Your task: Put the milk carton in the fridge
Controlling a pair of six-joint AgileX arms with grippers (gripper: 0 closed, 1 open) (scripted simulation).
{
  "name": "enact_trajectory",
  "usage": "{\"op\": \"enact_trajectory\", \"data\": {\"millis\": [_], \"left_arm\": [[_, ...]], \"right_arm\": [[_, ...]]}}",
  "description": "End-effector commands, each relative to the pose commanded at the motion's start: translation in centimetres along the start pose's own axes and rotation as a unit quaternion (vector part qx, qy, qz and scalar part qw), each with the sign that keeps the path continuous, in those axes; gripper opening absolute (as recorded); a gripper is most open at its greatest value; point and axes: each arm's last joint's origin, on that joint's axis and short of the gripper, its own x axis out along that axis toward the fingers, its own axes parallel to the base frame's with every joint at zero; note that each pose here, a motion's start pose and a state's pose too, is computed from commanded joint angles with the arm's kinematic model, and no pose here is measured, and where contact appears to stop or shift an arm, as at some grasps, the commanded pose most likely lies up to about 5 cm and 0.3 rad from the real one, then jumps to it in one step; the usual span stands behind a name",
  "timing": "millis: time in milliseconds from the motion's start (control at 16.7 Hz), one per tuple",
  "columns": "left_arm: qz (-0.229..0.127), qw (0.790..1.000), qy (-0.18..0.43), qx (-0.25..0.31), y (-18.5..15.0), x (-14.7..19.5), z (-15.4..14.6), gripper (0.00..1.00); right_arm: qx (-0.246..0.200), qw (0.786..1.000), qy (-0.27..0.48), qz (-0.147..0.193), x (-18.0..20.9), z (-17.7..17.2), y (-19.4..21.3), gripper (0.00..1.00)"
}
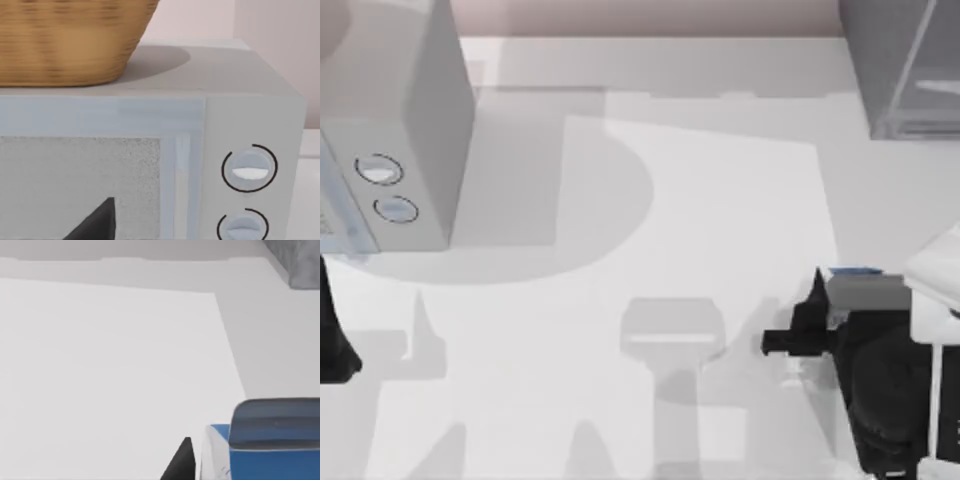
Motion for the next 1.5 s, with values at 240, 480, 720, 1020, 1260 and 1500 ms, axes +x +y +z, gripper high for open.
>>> {"op": "enact_trajectory", "data": {"millis": [240, 480, 720, 1020, 1260, 1500], "left_arm": [[0.000, 1.000, 0.000, 0.000, 0.0, 0.0, 0.0, 1.00], [0.000, 1.000, 0.000, 0.000, 0.0, 0.0, 0.0, 1.00], [0.000, 1.000, 0.000, 0.000, 0.0, 0.0, 0.0, 1.00], [0.000, 1.000, 0.000, 0.000, 0.0, 0.0, 0.0, 1.00], [0.000, 1.000, 0.000, 0.000, 0.0, 0.0, 0.0, 1.00], [0.000, 1.000, 0.000, 0.000, 0.0, 0.0, 0.0, 1.00]], "right_arm": [[0.002, 1.000, -0.002, 0.002, 0.2, 3.1, 0.8, 0.00], [-0.003, 1.000, 0.004, 0.003, -0.3, 7.4, 1.1, 0.00], [-0.005, 1.000, 0.006, 0.001, -1.8, 11.4, 0.5, 0.00], [0.000, 1.000, 0.001, 0.001, -3.1, 13.8, -0.2, 0.00], [-0.001, 1.000, 0.002, 0.001, -3.1, 13.6, -0.2, 0.00], [-0.028, 0.999, 0.026, -0.019, -3.3, 12.8, -2.4, 0.00]]}}
